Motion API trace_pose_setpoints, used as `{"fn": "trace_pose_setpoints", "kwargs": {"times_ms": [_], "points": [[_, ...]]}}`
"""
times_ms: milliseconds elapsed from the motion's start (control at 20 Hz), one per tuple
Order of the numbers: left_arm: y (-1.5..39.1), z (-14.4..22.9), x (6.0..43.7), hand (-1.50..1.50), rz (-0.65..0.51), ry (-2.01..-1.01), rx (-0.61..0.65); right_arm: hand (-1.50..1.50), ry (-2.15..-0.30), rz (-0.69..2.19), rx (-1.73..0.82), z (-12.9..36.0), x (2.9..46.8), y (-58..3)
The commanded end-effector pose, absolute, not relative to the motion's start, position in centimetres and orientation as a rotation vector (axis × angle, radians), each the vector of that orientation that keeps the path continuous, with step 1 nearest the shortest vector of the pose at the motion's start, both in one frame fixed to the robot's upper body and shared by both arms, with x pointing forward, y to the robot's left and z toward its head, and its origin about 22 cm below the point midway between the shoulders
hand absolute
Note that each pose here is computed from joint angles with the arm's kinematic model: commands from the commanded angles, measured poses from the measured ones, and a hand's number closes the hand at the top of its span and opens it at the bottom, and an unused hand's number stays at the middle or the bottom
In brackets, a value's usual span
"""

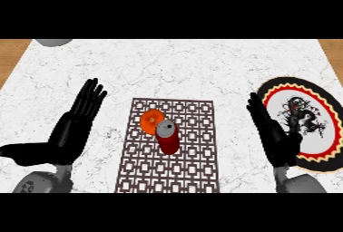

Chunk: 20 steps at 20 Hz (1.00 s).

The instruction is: Pick the can from the placemat and place it in the plate

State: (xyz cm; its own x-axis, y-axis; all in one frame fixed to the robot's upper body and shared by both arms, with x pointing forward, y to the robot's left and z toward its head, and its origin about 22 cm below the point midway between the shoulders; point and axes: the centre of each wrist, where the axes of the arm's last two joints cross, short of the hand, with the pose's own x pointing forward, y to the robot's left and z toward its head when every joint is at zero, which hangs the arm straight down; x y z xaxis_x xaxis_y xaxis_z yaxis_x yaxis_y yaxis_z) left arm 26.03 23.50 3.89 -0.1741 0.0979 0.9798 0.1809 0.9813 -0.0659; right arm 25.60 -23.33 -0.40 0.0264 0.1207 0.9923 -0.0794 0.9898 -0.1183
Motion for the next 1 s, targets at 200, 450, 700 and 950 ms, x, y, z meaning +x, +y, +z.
{"fn": "trace_pose_setpoints", "kwargs": {"times_ms": [200, 450, 700, 950], "points": [[25.7, 5.1, 29.0, 0.0, -0.225, -1.683, 0.119, -1.5, -1.471, 0.134, 0.185, 5.7, 28.9, -6.8], [25.2, 4.1, 29.1, 0.0, -0.268, -1.607, 0.13, 1.5, -1.506, 0.774, -0.286, 4.0, 30.4, -7.3], [24.7, 4.7, 30.5, 0.0, -0.25, -1.576, 0.199, -1.5, -1.422, 0.653, -0.192, 2.0, 26.0, 0.1], [25.5, 3.2, 30.2, 0.0, -0.224, -1.558, 0.207, -1.5, -1.511, 0.773, -0.364, 4.2, 24.8, 2.7]]}}
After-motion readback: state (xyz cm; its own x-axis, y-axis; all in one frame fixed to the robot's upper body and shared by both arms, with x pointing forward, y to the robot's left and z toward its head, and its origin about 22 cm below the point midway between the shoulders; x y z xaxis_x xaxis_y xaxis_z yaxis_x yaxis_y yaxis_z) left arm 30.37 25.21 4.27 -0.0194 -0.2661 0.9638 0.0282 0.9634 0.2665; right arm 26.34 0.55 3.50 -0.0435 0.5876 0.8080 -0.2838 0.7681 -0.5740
